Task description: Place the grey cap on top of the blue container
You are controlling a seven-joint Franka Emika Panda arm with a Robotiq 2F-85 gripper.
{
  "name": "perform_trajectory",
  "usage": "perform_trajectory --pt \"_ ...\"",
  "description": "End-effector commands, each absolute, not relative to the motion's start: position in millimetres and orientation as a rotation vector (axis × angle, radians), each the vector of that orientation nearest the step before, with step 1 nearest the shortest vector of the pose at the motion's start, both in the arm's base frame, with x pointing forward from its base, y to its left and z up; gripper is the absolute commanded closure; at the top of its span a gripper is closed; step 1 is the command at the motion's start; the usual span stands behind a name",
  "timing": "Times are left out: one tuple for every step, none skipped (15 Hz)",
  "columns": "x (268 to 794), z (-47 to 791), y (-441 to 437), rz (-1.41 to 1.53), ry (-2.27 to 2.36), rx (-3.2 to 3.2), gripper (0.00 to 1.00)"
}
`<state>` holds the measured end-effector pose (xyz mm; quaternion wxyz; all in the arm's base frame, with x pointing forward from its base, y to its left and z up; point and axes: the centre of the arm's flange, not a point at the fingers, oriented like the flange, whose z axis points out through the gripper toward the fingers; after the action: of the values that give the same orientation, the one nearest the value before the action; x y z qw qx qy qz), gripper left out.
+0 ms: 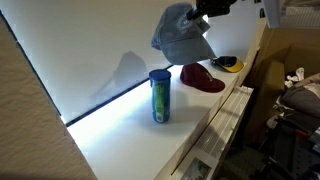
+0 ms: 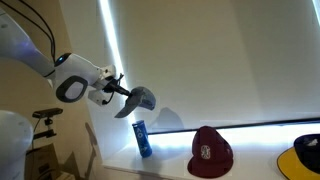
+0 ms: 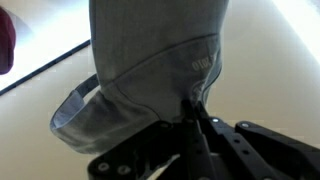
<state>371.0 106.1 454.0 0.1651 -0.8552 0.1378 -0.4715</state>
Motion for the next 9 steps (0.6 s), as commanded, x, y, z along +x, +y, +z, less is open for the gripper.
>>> perform_trajectory --pt "398 410 79 -1.329 0.456 -2.404 0.99" --pt "401 411 76 -1.303 0.438 -2.401 0.99" --pt "396 408 76 -1.284 0.411 -2.411 0.99" --pt "394 404 80 -1.229 0.341 -2.452 0.99" --pt "393 397 88 -1.219 0.300 -2.478 0.99" --pt "391 389 96 -1.205 0.260 -2.498 0.99" --pt "390 381 103 -1.194 0.219 -2.516 0.99" --pt "389 374 109 -1.188 0.186 -2.533 0.99" --pt "387 368 113 -1.179 0.155 -2.543 0.99"
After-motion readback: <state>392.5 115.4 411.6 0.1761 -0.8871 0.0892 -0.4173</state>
